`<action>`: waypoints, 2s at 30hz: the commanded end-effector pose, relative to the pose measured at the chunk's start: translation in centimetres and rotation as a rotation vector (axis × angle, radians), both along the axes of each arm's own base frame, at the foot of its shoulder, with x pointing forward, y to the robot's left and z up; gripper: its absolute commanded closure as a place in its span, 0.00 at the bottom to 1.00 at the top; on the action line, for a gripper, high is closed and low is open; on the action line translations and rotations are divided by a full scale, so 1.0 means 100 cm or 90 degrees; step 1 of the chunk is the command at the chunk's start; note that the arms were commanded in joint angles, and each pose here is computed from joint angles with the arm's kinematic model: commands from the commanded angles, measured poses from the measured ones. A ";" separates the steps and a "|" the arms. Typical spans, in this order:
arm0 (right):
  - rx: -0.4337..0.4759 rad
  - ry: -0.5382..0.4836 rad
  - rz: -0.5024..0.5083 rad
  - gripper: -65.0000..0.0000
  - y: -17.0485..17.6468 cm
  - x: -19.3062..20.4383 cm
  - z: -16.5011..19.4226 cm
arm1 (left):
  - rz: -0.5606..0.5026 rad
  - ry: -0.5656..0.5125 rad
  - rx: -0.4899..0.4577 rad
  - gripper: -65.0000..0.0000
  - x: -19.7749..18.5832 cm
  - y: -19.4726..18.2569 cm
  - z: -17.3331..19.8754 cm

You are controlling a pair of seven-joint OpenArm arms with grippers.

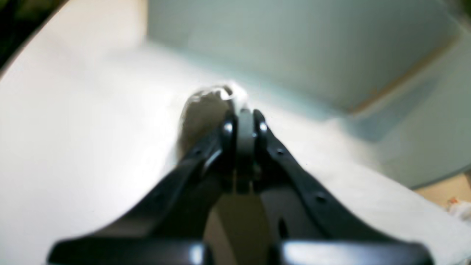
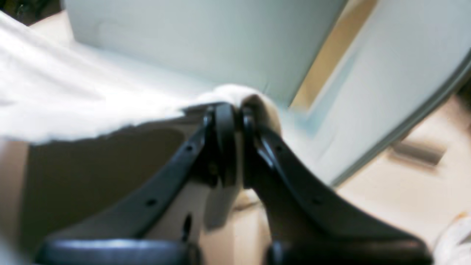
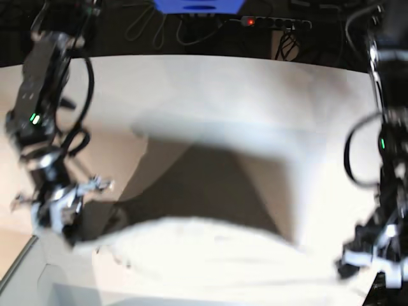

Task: Layout the t-shirt on the table in an organized manner, then fold the t-shirt properly
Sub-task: 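Lift the t-shirt with both grippers and shake it out, then lay the t-shirt flat on the table and open both grippers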

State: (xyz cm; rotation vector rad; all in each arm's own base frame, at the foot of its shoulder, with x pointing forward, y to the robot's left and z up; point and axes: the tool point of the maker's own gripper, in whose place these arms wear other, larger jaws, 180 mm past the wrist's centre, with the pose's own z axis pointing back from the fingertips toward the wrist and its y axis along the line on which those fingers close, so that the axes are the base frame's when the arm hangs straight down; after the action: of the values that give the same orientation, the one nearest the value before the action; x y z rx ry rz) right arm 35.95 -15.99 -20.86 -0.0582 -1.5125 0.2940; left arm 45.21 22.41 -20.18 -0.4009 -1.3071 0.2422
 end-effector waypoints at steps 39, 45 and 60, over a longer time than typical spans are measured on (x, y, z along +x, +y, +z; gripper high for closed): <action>0.138 -0.554 -0.022 1.00 -0.007 -0.084 0.142 | 0.175 -0.426 0.002 1.00 -0.117 0.100 0.222; 0.144 -0.489 -0.041 1.00 -0.014 -0.007 0.176 | 0.135 -0.384 0.021 1.00 -0.070 0.076 0.215; 0.200 -0.169 -0.008 1.00 -0.016 0.152 0.066 | 0.209 -0.140 -0.023 0.99 0.056 0.090 0.077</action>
State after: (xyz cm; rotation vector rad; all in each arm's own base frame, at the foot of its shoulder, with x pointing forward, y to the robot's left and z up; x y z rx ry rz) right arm 50.86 -16.46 -18.22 0.1661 -1.6900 0.0498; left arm 50.56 30.86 -15.93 -0.2492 -1.4920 0.5259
